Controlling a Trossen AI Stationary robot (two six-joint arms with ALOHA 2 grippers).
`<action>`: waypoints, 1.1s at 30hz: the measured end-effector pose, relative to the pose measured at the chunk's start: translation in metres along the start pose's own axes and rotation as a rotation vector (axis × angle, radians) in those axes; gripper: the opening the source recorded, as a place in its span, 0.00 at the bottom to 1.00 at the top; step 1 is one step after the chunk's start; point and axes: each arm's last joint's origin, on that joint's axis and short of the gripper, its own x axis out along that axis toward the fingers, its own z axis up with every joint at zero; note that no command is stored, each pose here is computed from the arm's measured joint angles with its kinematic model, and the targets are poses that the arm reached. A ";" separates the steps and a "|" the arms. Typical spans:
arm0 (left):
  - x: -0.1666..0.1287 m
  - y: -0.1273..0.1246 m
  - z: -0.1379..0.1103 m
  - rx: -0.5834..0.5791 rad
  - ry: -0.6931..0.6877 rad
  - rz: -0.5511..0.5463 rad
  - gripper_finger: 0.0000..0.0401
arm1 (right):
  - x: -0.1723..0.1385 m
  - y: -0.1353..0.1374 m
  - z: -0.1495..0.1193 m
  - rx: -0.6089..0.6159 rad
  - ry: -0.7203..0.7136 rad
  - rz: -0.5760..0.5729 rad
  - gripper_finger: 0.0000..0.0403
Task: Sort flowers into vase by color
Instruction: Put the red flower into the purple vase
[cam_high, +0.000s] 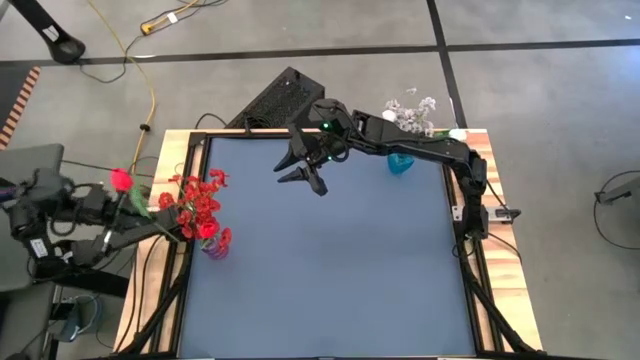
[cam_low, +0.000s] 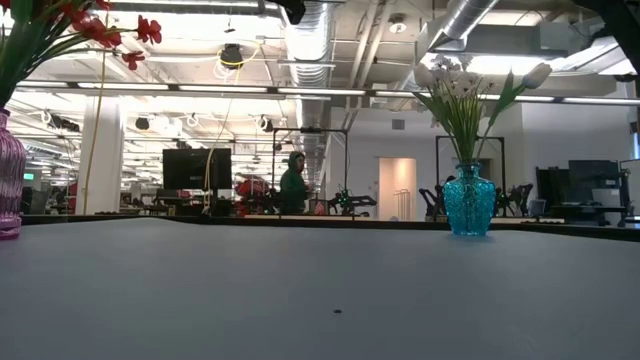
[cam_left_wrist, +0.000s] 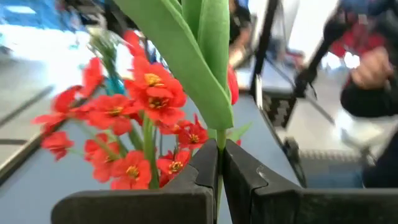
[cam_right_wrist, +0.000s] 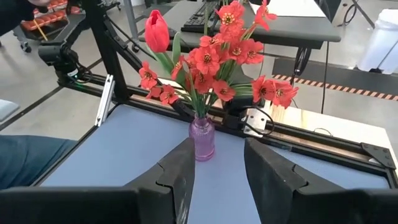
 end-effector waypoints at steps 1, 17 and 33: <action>-0.006 -0.003 -0.004 -0.010 -0.035 0.018 0.00 | 0.000 0.000 0.000 -0.002 -0.001 0.000 0.41; 0.030 0.010 -0.024 -0.164 -0.030 0.288 0.00 | 0.003 0.005 0.003 -0.019 -0.018 0.009 0.41; 0.051 0.009 -0.031 -0.127 0.006 0.214 0.00 | 0.004 0.007 0.003 -0.020 -0.012 0.015 0.41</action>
